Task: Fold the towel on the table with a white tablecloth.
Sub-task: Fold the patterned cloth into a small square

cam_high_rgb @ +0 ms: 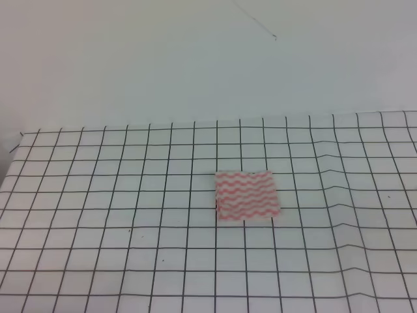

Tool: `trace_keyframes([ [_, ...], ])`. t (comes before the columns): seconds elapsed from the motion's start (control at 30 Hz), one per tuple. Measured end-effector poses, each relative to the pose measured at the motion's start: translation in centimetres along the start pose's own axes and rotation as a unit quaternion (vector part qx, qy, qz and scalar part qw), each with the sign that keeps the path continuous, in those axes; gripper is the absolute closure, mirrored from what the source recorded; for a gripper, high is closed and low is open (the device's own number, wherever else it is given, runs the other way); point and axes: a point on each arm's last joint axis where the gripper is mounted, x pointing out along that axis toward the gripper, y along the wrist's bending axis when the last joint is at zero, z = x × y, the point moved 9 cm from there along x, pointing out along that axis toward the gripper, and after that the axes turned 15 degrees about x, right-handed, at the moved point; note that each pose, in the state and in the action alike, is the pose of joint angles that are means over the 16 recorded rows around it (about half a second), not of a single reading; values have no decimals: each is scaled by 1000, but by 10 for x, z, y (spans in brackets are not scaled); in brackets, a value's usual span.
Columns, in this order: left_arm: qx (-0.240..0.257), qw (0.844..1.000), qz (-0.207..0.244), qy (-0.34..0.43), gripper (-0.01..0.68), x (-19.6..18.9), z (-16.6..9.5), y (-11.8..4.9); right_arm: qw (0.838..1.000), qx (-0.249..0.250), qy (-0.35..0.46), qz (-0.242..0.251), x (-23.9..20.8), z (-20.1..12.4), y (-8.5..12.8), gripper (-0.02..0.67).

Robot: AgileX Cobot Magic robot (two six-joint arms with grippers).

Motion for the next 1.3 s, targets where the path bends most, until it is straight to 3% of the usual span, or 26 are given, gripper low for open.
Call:
trace_keyframes([
  [0.2, 1, 1000, -2, 20, 673, 2, -14, -2, 1000, 0, 0, 0, 0, 0, 0, 650],
  [0.77, 1, 1000, -1, 17, 672, 3, -14, -2, 1000, 1, 12, -6, 0, -11, -2, 651],
  [1.0, 0, 1000, -1, 17, 672, 3, -13, -2, 999, 8, 14, -41, 0, -42, -15, 652],
  [1.3, 0, 1000, -1, 17, 672, 3, -13, -2, 994, 29, 22, -104, 0, -104, -37, 652],
])
